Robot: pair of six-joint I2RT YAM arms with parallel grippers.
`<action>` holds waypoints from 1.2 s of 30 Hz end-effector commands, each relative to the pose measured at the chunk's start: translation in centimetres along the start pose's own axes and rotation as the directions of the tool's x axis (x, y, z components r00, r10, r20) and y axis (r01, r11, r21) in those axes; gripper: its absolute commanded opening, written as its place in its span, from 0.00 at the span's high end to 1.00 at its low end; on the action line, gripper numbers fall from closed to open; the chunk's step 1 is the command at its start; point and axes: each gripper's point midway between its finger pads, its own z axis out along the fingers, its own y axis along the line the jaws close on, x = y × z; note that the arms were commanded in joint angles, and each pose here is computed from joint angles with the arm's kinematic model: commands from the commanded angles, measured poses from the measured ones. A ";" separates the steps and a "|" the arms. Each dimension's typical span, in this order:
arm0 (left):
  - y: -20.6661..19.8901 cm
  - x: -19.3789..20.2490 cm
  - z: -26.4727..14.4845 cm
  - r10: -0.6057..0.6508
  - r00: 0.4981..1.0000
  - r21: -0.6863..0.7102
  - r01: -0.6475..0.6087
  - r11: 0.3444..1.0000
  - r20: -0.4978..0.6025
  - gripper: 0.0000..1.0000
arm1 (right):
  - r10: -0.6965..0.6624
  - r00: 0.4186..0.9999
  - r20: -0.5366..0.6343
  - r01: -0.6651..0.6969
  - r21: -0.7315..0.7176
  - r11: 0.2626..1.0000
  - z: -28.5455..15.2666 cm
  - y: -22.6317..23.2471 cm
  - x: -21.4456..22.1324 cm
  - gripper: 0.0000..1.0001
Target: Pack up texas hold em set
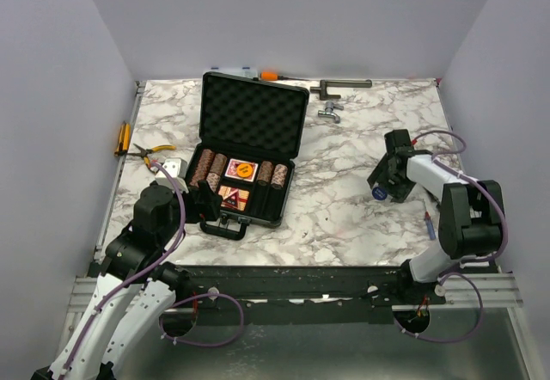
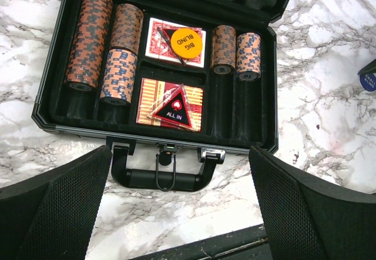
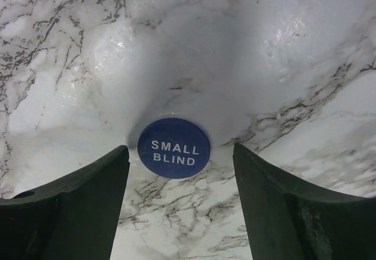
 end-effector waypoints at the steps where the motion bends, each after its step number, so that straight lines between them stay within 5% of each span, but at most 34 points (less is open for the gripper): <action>1: 0.5 0.2 0.1 -0.003 1.000 -0.028 0.003 1.000 -0.008 0.01 | 0.017 1.000 0.002 -0.017 -0.013 1.000 0.9 0.8 -0.8 0.27; 36: 0.7 -0.1 -0.2 0.001 1.000 -0.030 -0.001 1.000 0.009 0.01 | -0.120 0.974 -0.193 0.144 0.111 0.983 3.6 -2.2 3.5 0.38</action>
